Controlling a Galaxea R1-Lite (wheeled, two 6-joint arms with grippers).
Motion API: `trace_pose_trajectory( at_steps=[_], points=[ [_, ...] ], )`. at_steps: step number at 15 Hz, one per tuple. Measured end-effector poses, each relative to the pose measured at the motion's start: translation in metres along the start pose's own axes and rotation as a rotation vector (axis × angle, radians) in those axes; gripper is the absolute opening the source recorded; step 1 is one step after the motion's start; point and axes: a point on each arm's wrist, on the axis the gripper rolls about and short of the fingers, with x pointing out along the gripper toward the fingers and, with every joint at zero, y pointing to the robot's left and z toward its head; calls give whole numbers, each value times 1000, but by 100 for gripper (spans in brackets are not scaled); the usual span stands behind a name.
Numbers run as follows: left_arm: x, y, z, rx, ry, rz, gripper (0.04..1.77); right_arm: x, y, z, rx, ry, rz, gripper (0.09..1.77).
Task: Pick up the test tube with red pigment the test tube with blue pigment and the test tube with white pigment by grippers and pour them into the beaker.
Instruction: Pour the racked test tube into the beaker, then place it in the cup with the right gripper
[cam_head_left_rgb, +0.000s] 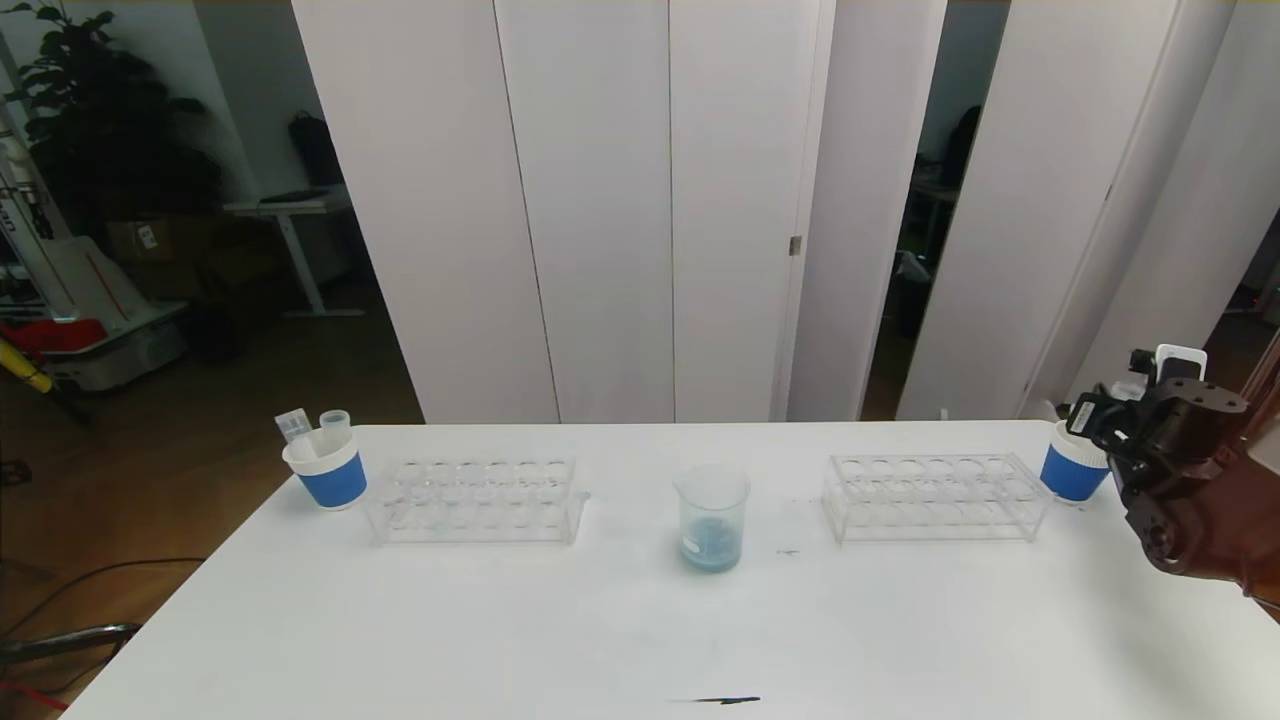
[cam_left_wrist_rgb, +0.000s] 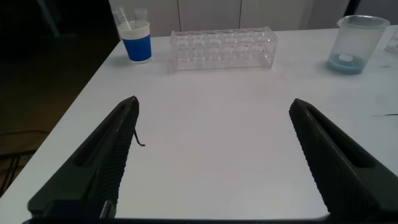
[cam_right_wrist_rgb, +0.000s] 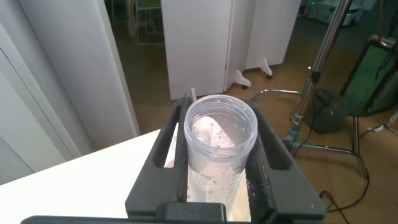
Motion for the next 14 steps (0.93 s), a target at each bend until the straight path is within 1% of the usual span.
trace_pose_trajectory(
  at_steps=[6,11,13,14],
  points=[
    [0,0,0,0,0,0,173,2,1,-16,-7,30,1,59],
    [0,0,0,0,0,0,173,3,0,-18,-8,32,0,59],
    [0,0,0,0,0,0,173,3,0,-17,-8,31,11,59],
    [0,0,0,0,0,0,173,2,0,-16,-6,30,14,68]
  ],
)
